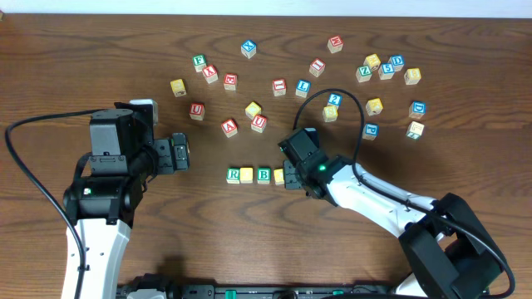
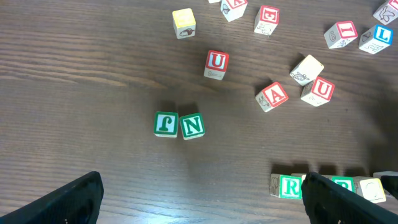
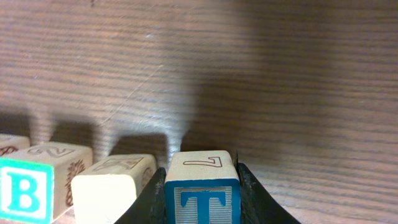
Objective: Spell out ROBOT
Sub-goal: 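Lower the blue T block right of the yellow O and open gripper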
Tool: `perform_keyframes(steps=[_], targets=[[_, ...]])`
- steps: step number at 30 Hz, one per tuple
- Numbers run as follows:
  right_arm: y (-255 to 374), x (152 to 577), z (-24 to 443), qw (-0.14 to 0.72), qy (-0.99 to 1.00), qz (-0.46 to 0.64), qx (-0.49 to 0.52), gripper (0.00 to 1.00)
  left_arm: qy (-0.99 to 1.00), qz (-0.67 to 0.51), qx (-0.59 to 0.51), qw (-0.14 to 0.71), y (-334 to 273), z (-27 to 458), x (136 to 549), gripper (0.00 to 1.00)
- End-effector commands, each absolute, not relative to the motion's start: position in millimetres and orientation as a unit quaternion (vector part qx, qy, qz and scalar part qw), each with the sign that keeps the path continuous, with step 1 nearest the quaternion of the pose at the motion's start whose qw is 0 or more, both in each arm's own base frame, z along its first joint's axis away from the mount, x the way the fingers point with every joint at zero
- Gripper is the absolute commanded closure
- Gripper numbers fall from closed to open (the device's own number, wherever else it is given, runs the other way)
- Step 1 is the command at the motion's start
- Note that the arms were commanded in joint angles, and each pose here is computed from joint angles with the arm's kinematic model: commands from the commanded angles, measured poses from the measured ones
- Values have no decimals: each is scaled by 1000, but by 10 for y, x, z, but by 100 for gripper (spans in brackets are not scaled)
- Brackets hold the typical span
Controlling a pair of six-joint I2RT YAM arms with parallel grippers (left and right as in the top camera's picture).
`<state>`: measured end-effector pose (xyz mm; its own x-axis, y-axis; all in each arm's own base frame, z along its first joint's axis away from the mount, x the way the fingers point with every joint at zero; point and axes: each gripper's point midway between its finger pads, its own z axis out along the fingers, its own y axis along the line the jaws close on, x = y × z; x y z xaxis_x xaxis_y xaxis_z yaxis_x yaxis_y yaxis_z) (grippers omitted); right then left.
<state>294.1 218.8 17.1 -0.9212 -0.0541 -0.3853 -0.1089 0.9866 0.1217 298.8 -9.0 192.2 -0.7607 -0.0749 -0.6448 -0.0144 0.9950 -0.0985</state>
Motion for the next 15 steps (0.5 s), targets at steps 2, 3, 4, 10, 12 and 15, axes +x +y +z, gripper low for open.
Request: perform_keyframes(steps=[2, 3, 4, 10, 12, 15], targets=[[2237, 2958, 174, 195, 977, 73, -43, 81, 937, -42, -20, 347, -79, 1929, 2986, 0], [2237, 2958, 174, 195, 977, 73, -43, 81, 937, -42, -20, 347, -79, 1929, 2986, 0], [2235, 2956, 166, 194, 977, 73, -41, 81, 937, -42, -20, 347, -79, 1929, 2986, 0], [2251, 2964, 76, 189, 979, 71, -41, 82, 937, -42, -20, 347, -79, 1929, 2986, 0], [2259, 2961, 77, 190, 978, 71, -42, 82, 937, -42, -20, 347, -79, 1929, 2986, 0], [2258, 2959, 76, 189, 978, 71, -42, 82, 937, -42, -20, 347, -79, 1929, 2986, 0]])
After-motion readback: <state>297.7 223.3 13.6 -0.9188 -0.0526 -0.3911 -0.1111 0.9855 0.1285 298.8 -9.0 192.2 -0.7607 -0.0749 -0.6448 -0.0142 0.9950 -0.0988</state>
